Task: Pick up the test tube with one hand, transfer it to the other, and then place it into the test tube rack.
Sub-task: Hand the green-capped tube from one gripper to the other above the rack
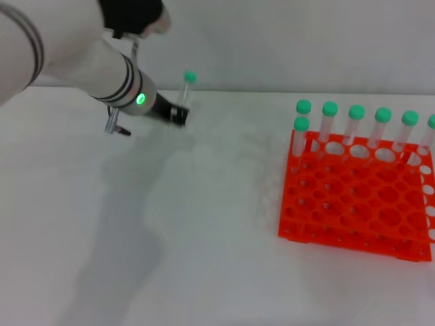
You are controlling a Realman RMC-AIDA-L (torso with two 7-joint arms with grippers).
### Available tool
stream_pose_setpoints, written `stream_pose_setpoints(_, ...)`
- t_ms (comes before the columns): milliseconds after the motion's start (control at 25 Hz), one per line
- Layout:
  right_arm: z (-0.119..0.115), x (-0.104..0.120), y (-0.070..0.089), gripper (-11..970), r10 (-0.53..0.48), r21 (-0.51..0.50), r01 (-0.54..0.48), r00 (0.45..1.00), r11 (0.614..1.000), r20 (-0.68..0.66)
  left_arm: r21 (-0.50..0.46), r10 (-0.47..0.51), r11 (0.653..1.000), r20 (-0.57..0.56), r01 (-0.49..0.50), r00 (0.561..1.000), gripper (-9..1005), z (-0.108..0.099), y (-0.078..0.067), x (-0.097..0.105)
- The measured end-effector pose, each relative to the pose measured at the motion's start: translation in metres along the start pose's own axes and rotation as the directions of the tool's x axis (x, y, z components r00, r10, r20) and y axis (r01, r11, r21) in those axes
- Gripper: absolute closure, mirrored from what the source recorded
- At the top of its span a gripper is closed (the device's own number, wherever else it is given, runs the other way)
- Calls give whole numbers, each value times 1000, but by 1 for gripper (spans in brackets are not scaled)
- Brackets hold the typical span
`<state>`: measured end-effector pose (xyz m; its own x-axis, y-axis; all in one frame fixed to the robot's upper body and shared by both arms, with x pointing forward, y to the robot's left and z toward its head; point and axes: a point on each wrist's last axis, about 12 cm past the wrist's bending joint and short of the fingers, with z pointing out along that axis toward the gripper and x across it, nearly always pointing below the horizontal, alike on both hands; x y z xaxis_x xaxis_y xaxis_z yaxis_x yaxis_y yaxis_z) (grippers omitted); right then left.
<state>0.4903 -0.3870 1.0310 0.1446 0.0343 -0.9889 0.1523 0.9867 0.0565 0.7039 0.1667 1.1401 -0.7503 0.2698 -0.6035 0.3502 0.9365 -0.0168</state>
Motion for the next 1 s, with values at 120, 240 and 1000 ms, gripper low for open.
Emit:
stream_pose_setpoints(120,0,0,0,89,16,7,-16,1000,1000,2,3,-48,999,166,48,985,787,4,7,-4)
stream_pose_setpoints(240,-2,1,-2,89,71,12,-71,997,997,-2,28,-77,997,275,72,958,785,9,6,-1)
stream_pose_setpoints(1000,-2,-13,-10,90,204,-127,-201,979,971,10,394,-210,873,835,-286,509,773,-28,-21,104)
